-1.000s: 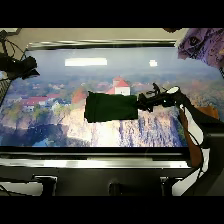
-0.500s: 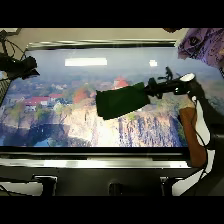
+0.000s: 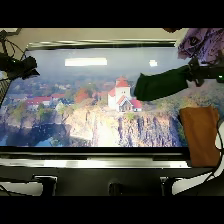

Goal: Fold the clothes and pants, and hang the long-sleeved shirts on hangers.

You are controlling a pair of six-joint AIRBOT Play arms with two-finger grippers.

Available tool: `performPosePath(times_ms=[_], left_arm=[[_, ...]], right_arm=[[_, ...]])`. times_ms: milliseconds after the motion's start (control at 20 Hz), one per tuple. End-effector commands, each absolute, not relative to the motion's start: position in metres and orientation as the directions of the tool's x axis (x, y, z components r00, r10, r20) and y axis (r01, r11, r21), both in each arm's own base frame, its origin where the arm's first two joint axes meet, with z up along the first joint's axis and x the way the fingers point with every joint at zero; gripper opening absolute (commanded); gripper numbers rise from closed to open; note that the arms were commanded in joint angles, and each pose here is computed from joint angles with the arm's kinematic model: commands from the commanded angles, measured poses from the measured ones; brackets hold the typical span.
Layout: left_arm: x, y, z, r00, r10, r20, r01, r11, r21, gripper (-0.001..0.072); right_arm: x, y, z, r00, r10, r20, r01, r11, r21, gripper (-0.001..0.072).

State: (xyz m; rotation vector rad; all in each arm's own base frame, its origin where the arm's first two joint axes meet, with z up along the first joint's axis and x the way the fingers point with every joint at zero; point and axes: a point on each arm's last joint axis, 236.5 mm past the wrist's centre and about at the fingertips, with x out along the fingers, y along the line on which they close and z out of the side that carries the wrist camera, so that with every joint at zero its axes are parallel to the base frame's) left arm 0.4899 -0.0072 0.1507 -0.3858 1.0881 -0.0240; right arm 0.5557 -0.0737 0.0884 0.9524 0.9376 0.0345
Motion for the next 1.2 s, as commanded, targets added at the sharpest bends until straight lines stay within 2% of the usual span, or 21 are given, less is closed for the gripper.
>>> performPosePath(times_ms=[0, 200, 650, 1150], left_arm=[[0.490, -0.007, 0.150, 0.470, -0.206, -0.858, -0.170, 0.933, -0.317, 0.0020], [0.490, -0.007, 0.150, 0.470, -0.206, -0.858, -0.170, 0.933, -0.317, 0.0020], [0.489, -0.007, 0.150, 0.468, -0.206, -0.859, -0.169, 0.933, -0.316, 0.0020], [0.489, -0.007, 0.150, 0.468, -0.207, -0.859, -0.169, 0.933, -0.317, 0.0021]], right_arm=[[0.537, -0.141, 0.105, 0.661, 0.238, -0.712, 0.491, 0.580, 0.650, 0.0023], [0.514, -0.183, 0.131, 0.681, 0.095, -0.726, 0.589, 0.516, 0.621, 0.0023], [0.460, -0.210, 0.206, 0.689, -0.150, -0.709, 0.685, 0.455, 0.569, 0.0023], [0.407, -0.200, 0.215, 0.585, -0.179, -0.791, 0.775, 0.411, 0.481, 0.0023]])
